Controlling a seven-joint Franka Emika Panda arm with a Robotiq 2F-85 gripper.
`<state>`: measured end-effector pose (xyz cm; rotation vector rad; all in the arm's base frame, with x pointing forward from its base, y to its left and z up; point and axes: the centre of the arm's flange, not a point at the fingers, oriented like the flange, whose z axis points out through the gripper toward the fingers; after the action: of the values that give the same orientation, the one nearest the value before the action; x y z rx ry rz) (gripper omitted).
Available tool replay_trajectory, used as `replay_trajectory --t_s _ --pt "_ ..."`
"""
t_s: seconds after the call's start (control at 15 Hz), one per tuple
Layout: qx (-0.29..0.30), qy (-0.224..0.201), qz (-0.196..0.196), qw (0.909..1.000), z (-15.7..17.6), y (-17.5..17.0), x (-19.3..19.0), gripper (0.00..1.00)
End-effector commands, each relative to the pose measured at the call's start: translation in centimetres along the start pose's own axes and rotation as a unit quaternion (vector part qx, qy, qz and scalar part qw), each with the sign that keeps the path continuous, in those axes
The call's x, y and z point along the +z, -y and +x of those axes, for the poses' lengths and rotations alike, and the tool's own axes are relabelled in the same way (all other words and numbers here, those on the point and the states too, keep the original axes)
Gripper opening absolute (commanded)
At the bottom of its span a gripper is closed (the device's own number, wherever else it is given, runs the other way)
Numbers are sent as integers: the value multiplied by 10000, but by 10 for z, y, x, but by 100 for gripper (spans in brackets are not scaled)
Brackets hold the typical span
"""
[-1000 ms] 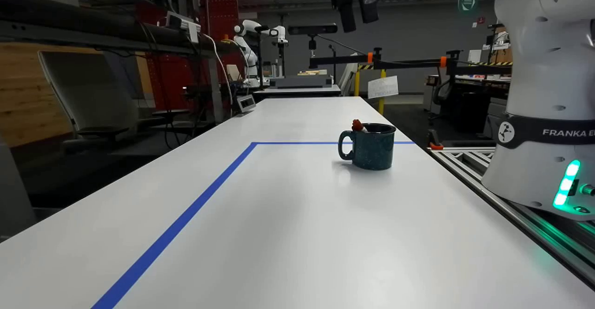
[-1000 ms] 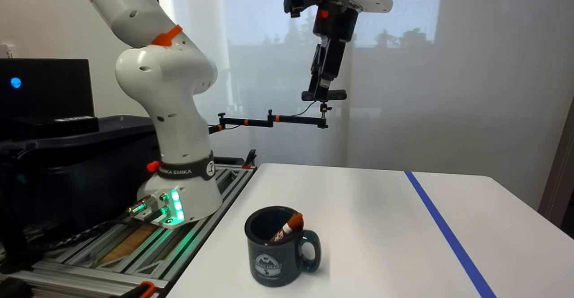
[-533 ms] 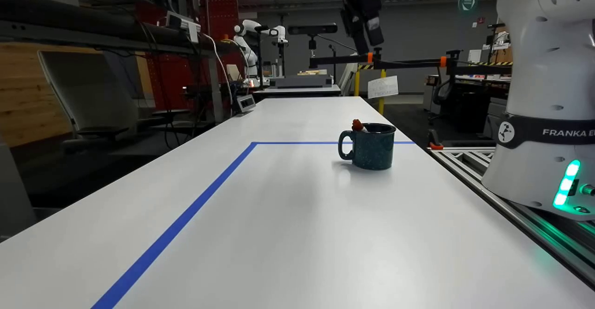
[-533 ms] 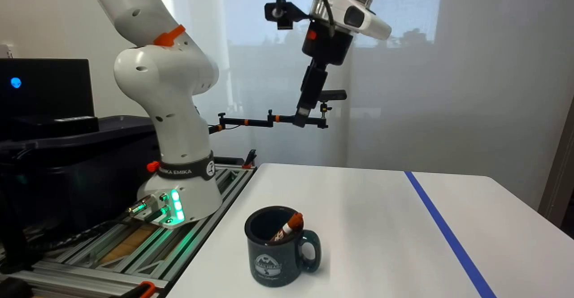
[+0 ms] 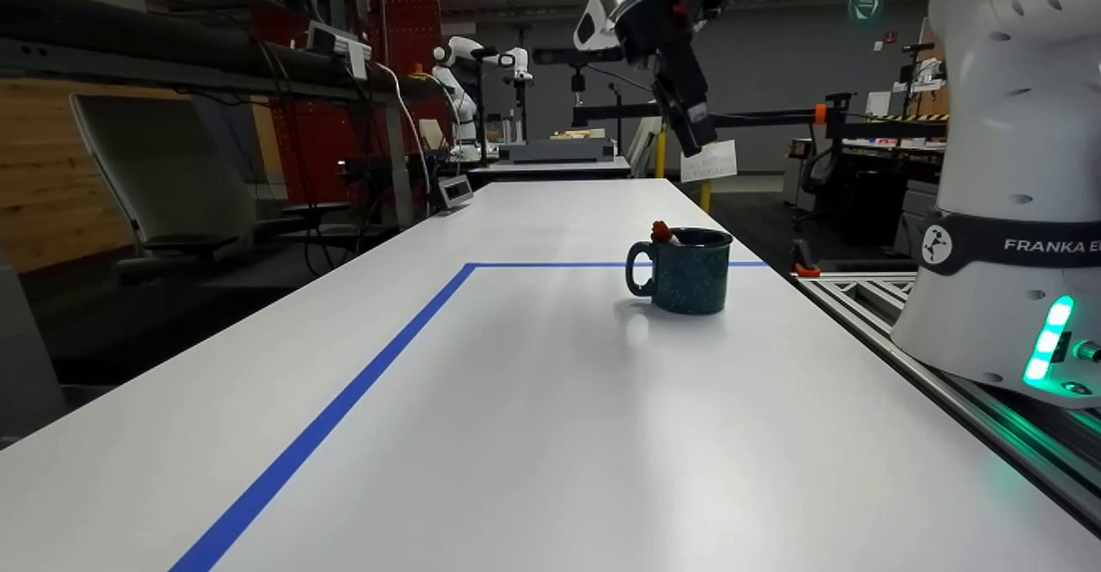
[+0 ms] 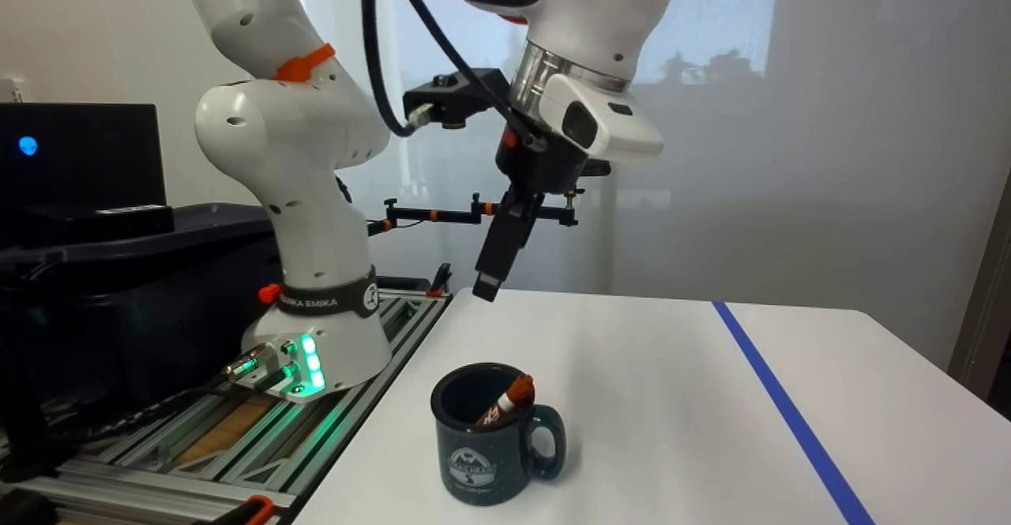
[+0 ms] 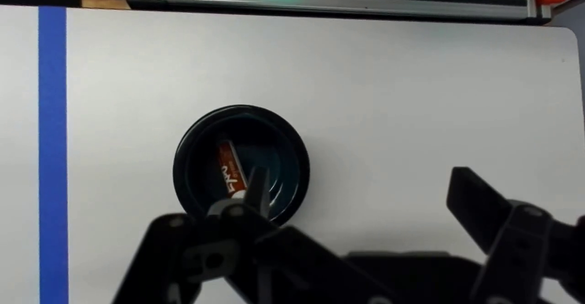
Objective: Remove the marker from the cup
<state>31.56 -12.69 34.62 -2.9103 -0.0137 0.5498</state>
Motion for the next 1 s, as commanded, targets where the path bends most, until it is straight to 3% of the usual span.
replay_trajectory --t_s 0.0,0.4,0.53,0.6,0.93 --pt "-184 59 -294 9994 19 -10 10 100" --pt "-826 324 -1162 9892 50 -6 27 100" --pt "-962 167 -1553 9830 60 -8 31 100" --pt "-843 228 -1226 9886 48 -2 30 100" --pt "-928 180 -1376 9860 60 -2 32 100"
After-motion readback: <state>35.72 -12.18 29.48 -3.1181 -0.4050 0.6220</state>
